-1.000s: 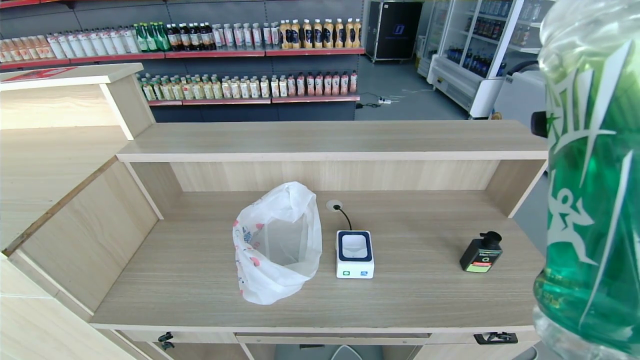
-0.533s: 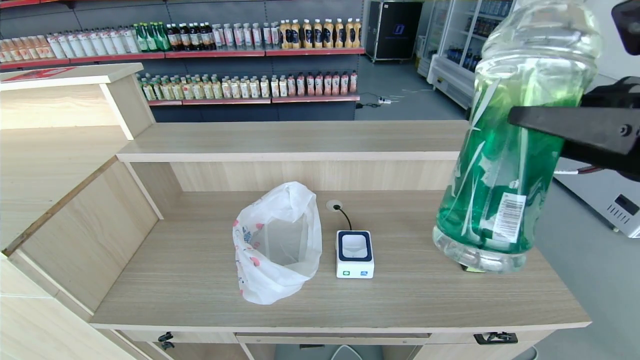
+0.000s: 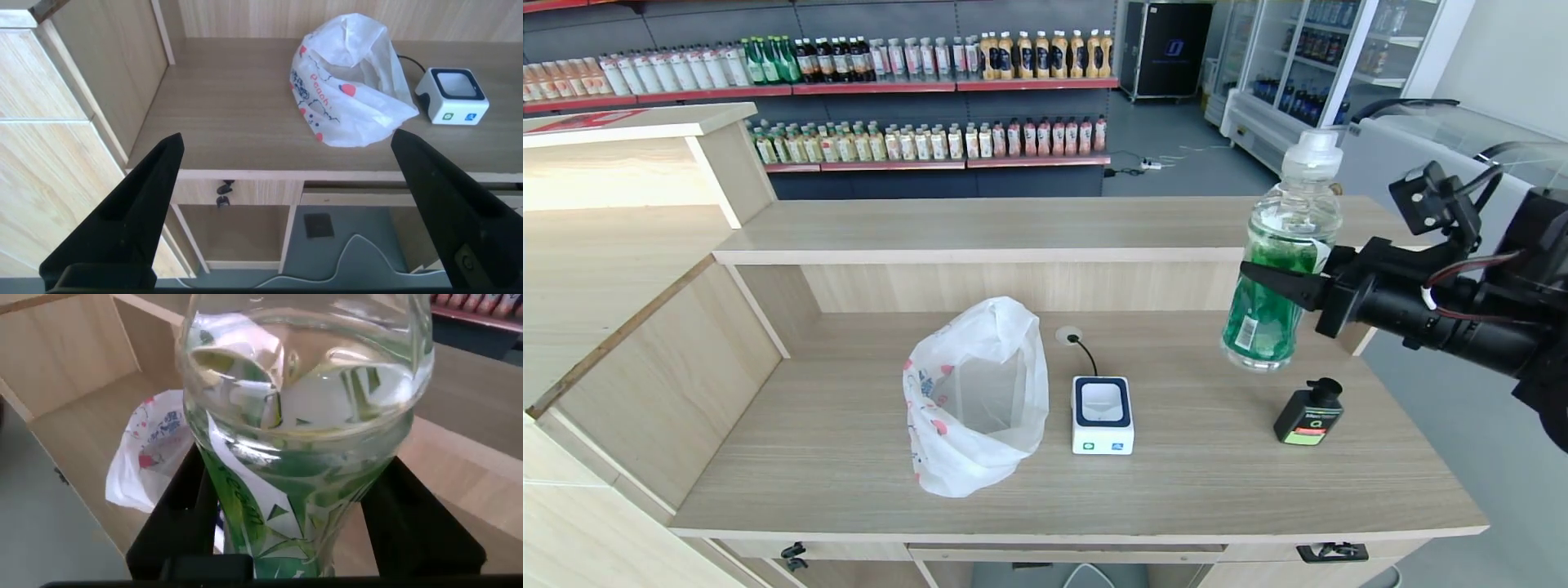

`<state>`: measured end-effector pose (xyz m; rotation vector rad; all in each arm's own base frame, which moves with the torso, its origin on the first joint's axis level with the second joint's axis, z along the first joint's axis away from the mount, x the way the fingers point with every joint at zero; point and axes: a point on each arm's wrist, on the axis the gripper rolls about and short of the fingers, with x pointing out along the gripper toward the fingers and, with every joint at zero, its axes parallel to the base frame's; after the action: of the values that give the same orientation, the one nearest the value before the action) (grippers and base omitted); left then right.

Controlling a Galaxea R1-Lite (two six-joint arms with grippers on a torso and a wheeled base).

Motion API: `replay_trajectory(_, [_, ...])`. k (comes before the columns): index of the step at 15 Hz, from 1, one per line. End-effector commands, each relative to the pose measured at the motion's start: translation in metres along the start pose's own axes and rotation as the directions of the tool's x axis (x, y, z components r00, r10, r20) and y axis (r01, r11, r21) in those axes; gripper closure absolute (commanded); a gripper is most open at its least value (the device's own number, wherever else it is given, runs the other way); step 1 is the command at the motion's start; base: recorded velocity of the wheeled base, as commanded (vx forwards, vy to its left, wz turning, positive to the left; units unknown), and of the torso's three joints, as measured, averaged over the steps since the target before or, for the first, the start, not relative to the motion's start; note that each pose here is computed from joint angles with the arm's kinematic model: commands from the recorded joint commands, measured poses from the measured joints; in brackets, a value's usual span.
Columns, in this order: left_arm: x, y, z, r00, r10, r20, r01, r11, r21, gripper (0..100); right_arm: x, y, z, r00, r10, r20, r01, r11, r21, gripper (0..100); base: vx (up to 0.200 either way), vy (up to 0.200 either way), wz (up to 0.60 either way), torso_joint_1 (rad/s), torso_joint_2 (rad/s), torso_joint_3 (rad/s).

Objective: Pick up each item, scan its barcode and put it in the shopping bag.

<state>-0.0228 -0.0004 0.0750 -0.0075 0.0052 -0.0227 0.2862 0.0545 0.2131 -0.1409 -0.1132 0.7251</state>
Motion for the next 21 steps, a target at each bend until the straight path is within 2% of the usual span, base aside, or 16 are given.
replay_trajectory(1, [0.000, 0.000, 0.000, 1.000, 0.000, -0.001, 0.000, 1.000, 0.000, 0, 0.005, -0.012, -0.042, 0.994, -0.074, -0.077, 0.076, 0.997, 0.020, 100, 0.000, 0.000, 0.00, 0.000, 0.00, 0.000])
replay_trajectory(2, [0.000, 0.000, 0.000, 1.000, 0.000, -0.001, 0.000, 1.000, 0.000, 0, 0.005, -0.015, -0.049, 0.992, -0.088, -0.087, 0.088, 0.996, 0.002, 100, 0.000, 0.000, 0.00, 0.000, 0.00, 0.000])
replay_trajectory(4, [0.000, 0.000, 0.000, 1.000, 0.000, -0.001, 0.000, 1.000, 0.000, 0, 0.007, -0.022, -0.060, 0.988, -0.103, -0.114, 0.088, 0.988, -0.131, 100, 0.000, 0.000, 0.00, 0.000, 0.00, 0.000])
replay_trajectory(8, [0.000, 0.000, 0.000, 1.000, 0.000, -0.001, 0.000, 1.000, 0.000, 0, 0.009, -0.027, -0.066, 0.985, -0.114, -0.126, 0.061, 0.931, -0.361, 100, 0.000, 0.000, 0.00, 0.000, 0.00, 0.000])
replay_trajectory(18, [0.000, 0.000, 0.000, 1.000, 0.000, -0.001, 0.000, 1.000, 0.000, 0, -0.004, -0.025, -0.047, 0.988, -0.128, -0.083, 0.068, 0.855, -0.514, 100, 0.000, 0.000, 0.00, 0.000, 0.00, 0.000])
replay_trajectory(21, [0.000, 0.000, 0.000, 1.000, 0.000, -0.001, 0.000, 1.000, 0.000, 0, -0.005, -0.026, -0.046, 0.988, -0.142, -0.068, 0.084, 0.842, -0.533, 100, 0.000, 0.000, 0.60, 0.002, 0.00, 0.001])
